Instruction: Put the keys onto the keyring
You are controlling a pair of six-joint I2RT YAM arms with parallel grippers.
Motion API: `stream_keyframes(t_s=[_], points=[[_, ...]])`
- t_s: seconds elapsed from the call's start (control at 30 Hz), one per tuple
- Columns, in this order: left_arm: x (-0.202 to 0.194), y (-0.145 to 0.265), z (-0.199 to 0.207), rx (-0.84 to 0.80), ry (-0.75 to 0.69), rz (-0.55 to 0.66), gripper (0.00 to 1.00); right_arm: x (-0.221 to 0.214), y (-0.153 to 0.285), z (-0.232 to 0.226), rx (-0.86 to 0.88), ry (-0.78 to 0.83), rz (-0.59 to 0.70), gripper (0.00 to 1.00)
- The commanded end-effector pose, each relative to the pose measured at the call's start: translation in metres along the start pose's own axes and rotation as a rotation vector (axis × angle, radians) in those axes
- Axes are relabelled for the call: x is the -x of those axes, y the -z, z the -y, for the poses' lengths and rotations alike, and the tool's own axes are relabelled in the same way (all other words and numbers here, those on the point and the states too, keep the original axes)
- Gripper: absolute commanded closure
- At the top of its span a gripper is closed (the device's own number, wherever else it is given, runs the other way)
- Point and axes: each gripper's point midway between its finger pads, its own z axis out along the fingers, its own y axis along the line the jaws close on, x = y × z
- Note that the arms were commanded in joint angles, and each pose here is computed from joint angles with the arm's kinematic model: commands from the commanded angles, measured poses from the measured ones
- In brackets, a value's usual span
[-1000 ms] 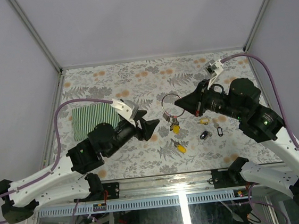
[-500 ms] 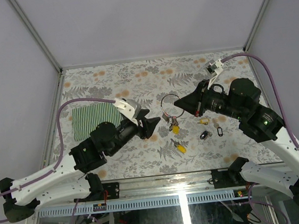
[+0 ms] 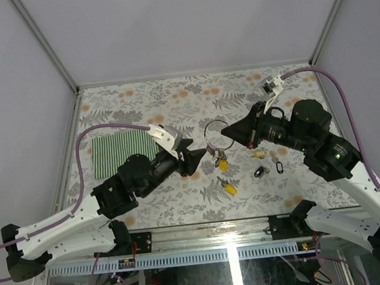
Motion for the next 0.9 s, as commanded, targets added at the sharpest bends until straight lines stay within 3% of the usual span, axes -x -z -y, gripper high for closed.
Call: stream_keyframes(t_s=[0.0,0.4,0.87], points=[[0.0323,-0.0038,0.0080,-0.022,0.007,0.094,0.51,0.0296,0.0076,-0.0266,0.090,0.027,0.100,1.00],[0.0349,-0.0075,0.0065,-0.006,-0.001,0.096,0.61,0.0274,0.0055,-0.0257,0.093,0.019,0.095,1.00],[0.0333,-0.0094,0.0140,-0.041,-0.005,0.093,0.59,0.0263,0.0052,-0.0265,0.101,0.012,0.095,1.00]])
